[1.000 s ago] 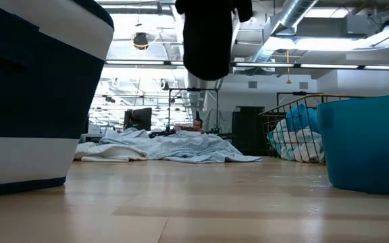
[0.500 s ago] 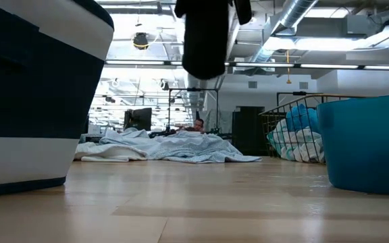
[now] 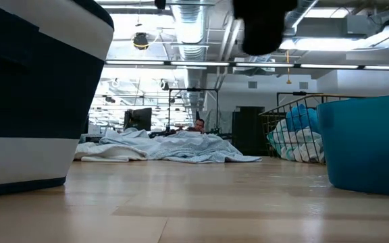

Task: Pick & Place Cloths
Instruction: Put the black sock into the blue bin

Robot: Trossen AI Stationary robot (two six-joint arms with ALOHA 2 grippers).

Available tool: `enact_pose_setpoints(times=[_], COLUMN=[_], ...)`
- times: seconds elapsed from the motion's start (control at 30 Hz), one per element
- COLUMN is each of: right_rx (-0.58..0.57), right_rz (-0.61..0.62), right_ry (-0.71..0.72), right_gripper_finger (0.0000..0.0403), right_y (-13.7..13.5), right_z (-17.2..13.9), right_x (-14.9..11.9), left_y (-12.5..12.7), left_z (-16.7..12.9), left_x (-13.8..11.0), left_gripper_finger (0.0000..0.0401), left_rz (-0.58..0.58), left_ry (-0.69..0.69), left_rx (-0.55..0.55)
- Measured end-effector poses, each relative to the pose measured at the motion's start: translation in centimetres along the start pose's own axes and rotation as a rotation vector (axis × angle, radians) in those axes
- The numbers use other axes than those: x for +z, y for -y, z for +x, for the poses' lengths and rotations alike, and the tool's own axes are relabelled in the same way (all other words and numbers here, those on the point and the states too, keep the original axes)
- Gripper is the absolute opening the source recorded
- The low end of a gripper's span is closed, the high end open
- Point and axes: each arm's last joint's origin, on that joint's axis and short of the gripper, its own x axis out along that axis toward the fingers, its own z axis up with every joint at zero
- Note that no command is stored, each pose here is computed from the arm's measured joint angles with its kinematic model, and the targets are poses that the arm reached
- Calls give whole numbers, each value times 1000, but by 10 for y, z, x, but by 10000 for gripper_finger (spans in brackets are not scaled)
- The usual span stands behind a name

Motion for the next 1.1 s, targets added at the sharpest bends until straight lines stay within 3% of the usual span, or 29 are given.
enact_pose_setpoints(times=[0.2,0.53,0.77,0.97,1.1], right_rx=[-10,-92,-276,-320,-325], right_rz=[-17,-41,-178,-295,-291], right_ry=[-156,-363,-437,-492,-497], right_gripper_finger=[1,0,0,0,0], right_y=[-3,-36,-42,-50,-55], right_z=[-44,-93,-103,-107,-105], right_x=[-23,-85,-117,-137,-164], left_y=[4,4,4,4,4], left_z=[-2,-2,-2,-2,-2], left_x=[-5,-7,-7,-7,-7], left_gripper_finger=[208,199,195,195,195], left_rz=[-21,-11,-15,-20,-57], left_ry=[-43,-64,-63,-63,-64], left_rx=[-20,-16,-16,-16,-14])
